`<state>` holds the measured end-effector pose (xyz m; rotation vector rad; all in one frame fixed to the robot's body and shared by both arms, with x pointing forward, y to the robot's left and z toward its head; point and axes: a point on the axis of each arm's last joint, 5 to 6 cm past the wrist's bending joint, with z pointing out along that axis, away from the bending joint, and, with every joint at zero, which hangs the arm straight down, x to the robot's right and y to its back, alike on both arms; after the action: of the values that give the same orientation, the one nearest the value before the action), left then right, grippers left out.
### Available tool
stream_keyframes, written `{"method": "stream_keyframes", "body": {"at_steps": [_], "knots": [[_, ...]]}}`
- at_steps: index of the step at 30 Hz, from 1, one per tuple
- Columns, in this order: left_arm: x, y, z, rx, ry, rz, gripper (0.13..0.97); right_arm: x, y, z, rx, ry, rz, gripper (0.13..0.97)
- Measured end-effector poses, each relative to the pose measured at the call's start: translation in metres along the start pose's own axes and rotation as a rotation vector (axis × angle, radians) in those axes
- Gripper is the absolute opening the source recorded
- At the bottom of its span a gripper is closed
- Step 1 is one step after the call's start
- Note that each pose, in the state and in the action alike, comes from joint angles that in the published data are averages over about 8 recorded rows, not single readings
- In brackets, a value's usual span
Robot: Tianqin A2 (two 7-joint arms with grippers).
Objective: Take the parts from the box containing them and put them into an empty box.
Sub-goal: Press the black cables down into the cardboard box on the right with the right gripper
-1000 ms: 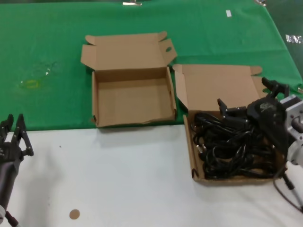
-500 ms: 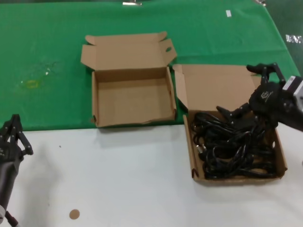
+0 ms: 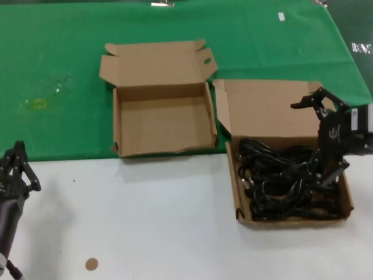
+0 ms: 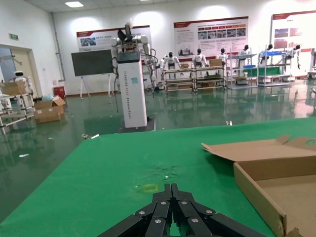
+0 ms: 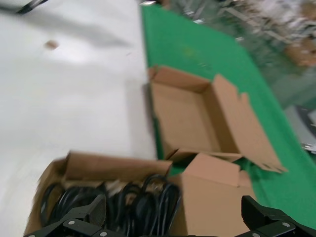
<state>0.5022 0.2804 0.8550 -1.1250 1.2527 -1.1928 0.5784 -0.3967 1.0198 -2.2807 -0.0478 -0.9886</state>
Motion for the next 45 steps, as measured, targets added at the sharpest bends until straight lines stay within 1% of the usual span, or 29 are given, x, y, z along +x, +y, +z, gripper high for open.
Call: {"method": "stream_keyframes", "body": {"at_steps": [7, 14, 19, 26, 35, 43, 44, 45], "knots": [[0.0, 0.0, 0.0, 0.0, 0.0, 0.0, 0.152, 0.019, -0.001, -0.003, -0.075, -0.141, -0.152, 0.966], [0.0, 0.0, 0.0, 0.0, 0.0, 0.0, 0.152, 0.027, 0.003, 0.001, -0.142, -0.263, -0.251, 0.966], [0.0, 0.0, 0.0, 0.0, 0.0, 0.0, 0.152, 0.028, 0.005, 0.01, -0.167, -0.298, -0.276, 0.961], [0.0, 0.0, 0.0, 0.0, 0.0, 0.0, 0.152, 0.027, 0.012, 0.022, -0.185, -0.322, -0.27, 0.958], [0.0, 0.0, 0.0, 0.0, 0.0, 0.0, 0.152, 0.023, 0.021, 0.035, -0.2, -0.342, -0.26, 0.888], [0.0, 0.0, 0.0, 0.0, 0.0, 0.0, 0.152, 0.026, 0.028, 0.047, -0.209, -0.329, -0.255, 0.746], [0.0, 0.0, 0.0, 0.0, 0.0, 0.0, 0.152, 0.027, 0.028, 0.049, -0.211, -0.326, -0.255, 0.746], [0.0, 0.0, 0.0, 0.0, 0.0, 0.0, 0.152, 0.027, 0.029, 0.05, -0.212, -0.324, -0.254, 0.72]]}}
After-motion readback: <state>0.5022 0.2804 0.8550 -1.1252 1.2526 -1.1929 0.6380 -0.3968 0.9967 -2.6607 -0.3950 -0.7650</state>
